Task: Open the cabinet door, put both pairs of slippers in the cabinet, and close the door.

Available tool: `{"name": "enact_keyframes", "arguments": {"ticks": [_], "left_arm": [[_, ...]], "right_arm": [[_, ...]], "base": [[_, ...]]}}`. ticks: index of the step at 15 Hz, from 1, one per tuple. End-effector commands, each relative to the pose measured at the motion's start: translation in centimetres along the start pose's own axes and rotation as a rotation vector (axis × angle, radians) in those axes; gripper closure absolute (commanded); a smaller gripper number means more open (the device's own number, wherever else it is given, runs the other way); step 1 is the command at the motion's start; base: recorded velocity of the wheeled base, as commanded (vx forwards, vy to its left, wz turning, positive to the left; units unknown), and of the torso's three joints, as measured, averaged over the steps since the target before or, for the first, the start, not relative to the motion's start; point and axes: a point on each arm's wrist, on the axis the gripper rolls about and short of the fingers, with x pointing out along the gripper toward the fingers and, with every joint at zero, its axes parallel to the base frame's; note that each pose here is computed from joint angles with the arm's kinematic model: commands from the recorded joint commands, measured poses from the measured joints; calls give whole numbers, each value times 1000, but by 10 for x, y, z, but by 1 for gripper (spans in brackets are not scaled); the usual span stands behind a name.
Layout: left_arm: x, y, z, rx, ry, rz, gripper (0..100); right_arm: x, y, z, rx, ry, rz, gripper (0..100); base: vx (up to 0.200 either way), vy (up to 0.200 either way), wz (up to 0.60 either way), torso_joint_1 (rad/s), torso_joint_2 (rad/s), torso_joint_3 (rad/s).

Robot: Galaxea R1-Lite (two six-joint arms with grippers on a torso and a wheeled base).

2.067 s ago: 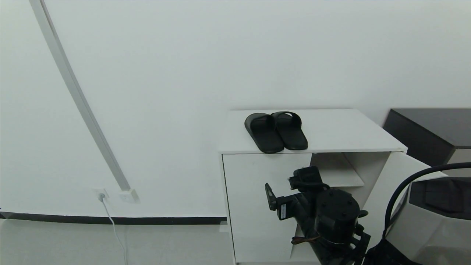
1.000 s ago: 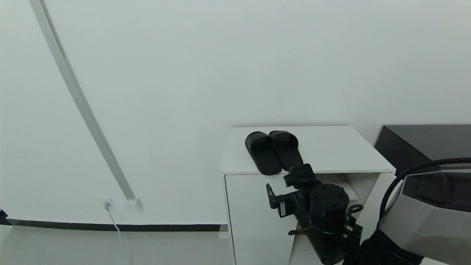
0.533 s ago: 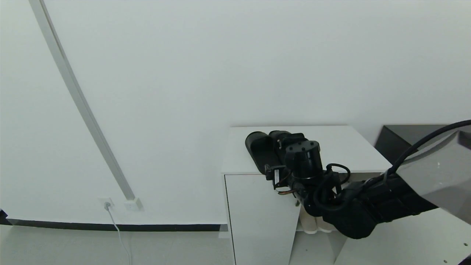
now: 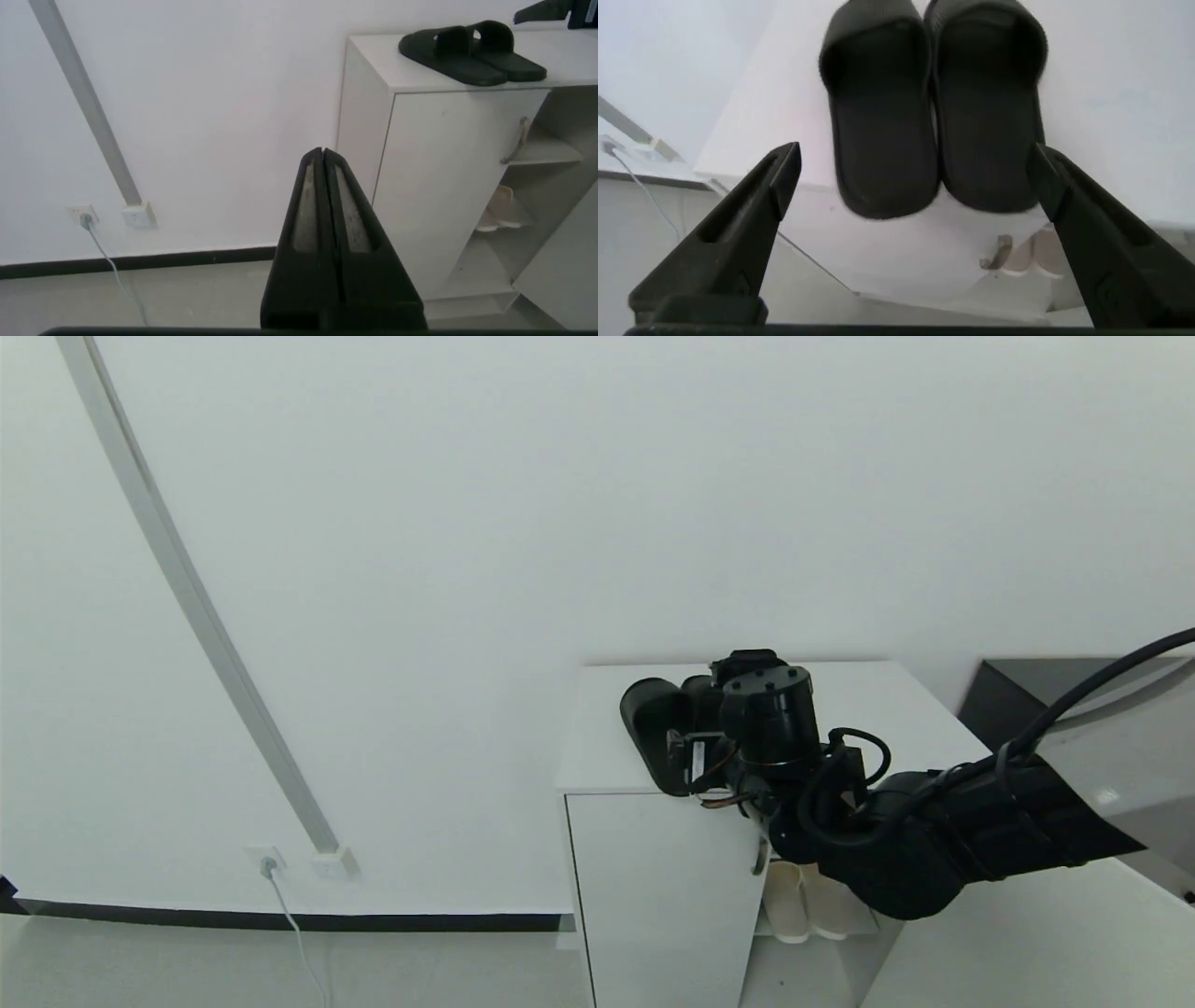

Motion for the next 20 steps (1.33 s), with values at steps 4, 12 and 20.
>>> {"name": "enact_keyframes", "arguments": {"ticks": [4, 12, 20], "left_arm": [[0, 0, 0, 0, 1, 0, 100], [0, 0, 0, -2, 1, 2, 100], [0, 0, 0, -2, 1, 4, 100]], "right_arm": [[3, -2, -17, -9, 8, -1, 0], [40, 0, -40, -28, 4, 21, 0], [77, 0, -43, -64, -36, 19, 0]], "base": [[200, 0, 0, 6, 2, 0], [0, 0, 0, 0, 0, 0], [0, 0, 0, 0, 0, 0]]}}
